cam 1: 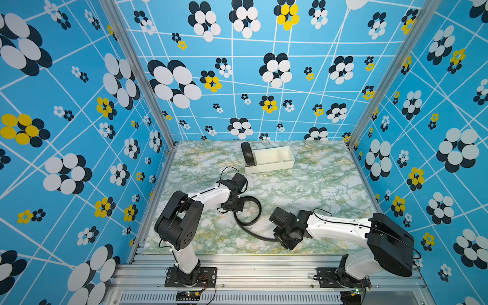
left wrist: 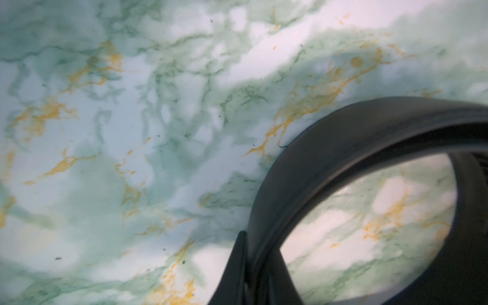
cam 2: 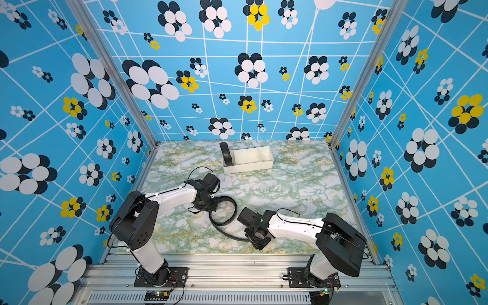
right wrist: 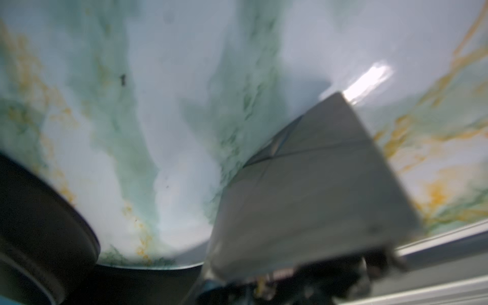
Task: Place the belts into the storage roll
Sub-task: Roll the belt at the center of the board.
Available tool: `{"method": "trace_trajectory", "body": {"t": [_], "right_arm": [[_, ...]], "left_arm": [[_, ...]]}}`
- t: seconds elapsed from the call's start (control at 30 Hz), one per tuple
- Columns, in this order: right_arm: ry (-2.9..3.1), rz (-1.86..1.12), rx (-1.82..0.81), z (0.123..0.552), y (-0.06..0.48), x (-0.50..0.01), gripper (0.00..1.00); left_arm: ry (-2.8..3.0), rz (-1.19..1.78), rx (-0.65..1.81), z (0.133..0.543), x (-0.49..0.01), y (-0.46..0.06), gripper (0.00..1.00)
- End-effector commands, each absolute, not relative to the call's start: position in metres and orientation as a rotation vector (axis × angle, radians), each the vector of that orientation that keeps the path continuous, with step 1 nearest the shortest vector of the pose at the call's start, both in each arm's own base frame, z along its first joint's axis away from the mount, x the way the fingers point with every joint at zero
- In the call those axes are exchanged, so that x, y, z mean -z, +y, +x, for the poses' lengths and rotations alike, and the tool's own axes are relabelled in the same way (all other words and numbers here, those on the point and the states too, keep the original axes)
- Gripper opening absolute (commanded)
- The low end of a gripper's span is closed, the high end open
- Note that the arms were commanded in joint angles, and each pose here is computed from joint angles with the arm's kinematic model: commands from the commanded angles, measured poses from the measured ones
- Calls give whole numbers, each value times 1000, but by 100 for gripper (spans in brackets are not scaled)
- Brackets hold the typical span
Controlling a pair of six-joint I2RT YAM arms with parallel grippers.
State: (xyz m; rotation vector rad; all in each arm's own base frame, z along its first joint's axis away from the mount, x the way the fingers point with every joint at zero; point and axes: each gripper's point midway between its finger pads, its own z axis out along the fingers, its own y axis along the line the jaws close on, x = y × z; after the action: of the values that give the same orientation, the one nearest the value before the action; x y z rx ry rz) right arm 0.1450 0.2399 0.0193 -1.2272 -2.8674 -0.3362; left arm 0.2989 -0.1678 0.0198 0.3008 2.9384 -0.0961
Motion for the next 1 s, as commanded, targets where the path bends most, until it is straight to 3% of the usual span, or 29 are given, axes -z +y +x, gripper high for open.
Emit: {"method": "trace_trajectory", "body": {"t": [0.0,0.07,0.53,0.7,0.77,0.97], "right_arm": [[-2928,-1185,222,146,215,-18,9],[-2979,-1145,168,149,203,-25,0],[-3086,-918,17,147,178,-30,0],[-3111,-885,-60,141,159,-28,0],[-3119,-877,-64,139,154,-29,0],[-3119,-869,-62,138,153,-26,0]], "left_arm": [[2992,376,-65,293,-10,-150,0],[2992,387,-84,296,-11,-149,0],[2994,359,-169,318,-6,-140,10],[2996,354,-178,323,-6,-135,16],[2993,349,-179,324,-6,-134,23],[2994,343,-164,325,-5,-135,23]]}}
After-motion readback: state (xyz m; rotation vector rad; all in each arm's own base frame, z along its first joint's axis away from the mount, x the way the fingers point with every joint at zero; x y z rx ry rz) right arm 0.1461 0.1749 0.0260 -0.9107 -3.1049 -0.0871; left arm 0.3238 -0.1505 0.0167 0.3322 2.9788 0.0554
